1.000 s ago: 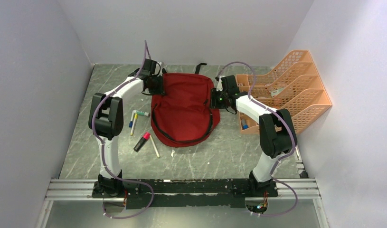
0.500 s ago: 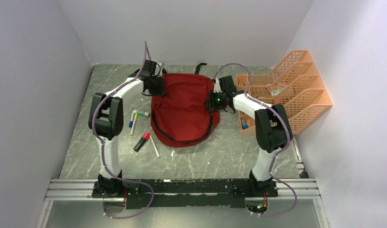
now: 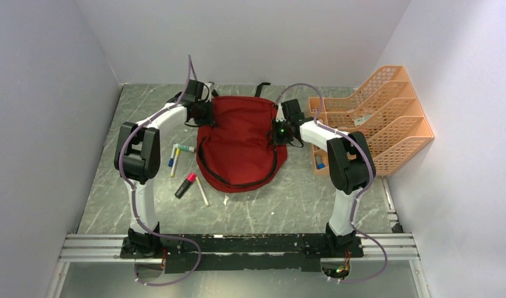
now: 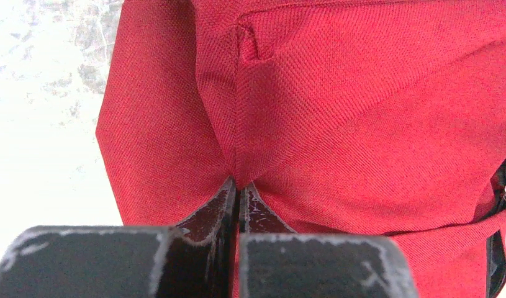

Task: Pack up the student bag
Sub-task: Adjust the student bag at the center of the board, then zip the student bag at the center of the board.

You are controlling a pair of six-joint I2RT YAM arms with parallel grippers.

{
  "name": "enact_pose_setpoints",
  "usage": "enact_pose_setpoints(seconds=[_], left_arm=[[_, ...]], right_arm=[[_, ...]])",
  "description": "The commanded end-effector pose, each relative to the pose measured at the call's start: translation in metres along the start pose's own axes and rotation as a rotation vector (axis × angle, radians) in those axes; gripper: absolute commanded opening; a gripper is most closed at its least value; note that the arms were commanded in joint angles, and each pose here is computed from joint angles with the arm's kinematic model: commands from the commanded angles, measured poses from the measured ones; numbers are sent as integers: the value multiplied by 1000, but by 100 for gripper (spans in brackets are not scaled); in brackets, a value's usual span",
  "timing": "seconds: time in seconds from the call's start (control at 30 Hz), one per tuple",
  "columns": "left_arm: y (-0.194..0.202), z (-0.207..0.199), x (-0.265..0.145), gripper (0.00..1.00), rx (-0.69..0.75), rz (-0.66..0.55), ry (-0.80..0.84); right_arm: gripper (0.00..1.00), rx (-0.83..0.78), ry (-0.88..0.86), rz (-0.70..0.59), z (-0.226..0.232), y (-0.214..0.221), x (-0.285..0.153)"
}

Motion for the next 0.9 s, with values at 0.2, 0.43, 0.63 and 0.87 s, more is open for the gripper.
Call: enact_pose_setpoints(seconds=[0.2, 0.43, 0.63, 0.87], left_arm=[[-37, -6, -51, 46, -26, -144, -29], [-48, -77, -76, 63, 40, -222, 21], [-27, -149, -45, 63, 129, -148, 116], [-15, -191, -13, 62, 158, -90, 151]], right_arm=[[0, 36, 47, -109, -1, -4, -31], [0, 60, -65, -265, 15, 0, -56], [0, 46, -198, -358, 34, 3, -71], [0, 31, -246, -391, 40, 12, -83]])
Point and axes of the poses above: each gripper's point midway between its finger pads, its own x axis out along the fingers, its own z axis along the line the jaws close on, y = z × x, the point moved 2 cm from there along -x, back along the fingers, and after that the axes turned 5 degrees about x, right-handed, at the moved point
